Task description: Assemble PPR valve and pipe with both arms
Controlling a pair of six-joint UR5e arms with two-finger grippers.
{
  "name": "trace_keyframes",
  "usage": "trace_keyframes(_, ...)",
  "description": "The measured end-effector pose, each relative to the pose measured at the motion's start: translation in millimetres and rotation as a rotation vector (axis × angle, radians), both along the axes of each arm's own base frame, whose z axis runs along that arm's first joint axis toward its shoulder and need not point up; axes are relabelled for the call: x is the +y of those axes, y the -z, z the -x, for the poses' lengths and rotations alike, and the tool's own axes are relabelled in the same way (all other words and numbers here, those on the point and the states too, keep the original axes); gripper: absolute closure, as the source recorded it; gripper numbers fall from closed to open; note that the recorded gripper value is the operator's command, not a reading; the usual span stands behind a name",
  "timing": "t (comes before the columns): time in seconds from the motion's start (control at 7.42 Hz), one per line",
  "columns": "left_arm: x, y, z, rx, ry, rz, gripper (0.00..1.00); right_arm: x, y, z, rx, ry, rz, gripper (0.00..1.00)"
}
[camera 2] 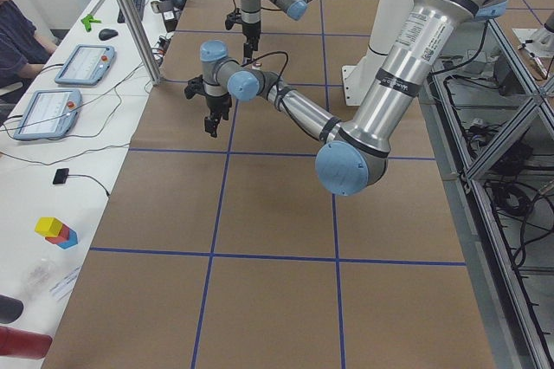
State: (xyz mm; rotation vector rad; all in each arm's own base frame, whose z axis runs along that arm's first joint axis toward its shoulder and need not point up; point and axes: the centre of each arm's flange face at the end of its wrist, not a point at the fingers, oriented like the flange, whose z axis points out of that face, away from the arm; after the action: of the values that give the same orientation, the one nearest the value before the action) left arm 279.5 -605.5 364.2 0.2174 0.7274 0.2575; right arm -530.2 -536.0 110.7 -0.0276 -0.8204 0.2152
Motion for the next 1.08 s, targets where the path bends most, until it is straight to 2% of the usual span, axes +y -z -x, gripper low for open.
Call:
trace_keyframes(0.13, -0.8, -2.4, 18.4, 0.02, -0.007, 0.001, 0.0, -1.7, 3.0, -37.4, 0.004, 0.014, -0.01, 0.01)
trace_keyframes(0.4, 1.4, -31.4, 85.7, 0.026, -0.025, -0.027, 0.0, -10.0, -27.0, -150.4, 0.071, 0.08, -0.068, 0.01)
trace_keyframes(0.67, 5.5, -71.5, 169.4, 0.037, -0.012, -0.035, 0.0, -32.3, -115.6, -273.0, 0.116, 0.195, -0.135, 0.01)
trace_keyframes(0.81, 12.6, -93.4, 205.4, 0.043, 0.015, -0.018, 0.0, -41.9, -171.3, -330.4, 0.144, 0.239, -0.149, 0.01)
trace_keyframes(1.08, 31.4, -133.4, 252.0, 0.036, 0.047, 0.01, 0.0, -48.2, -266.4, -432.8, 0.169, 0.25, -0.115, 0.01)
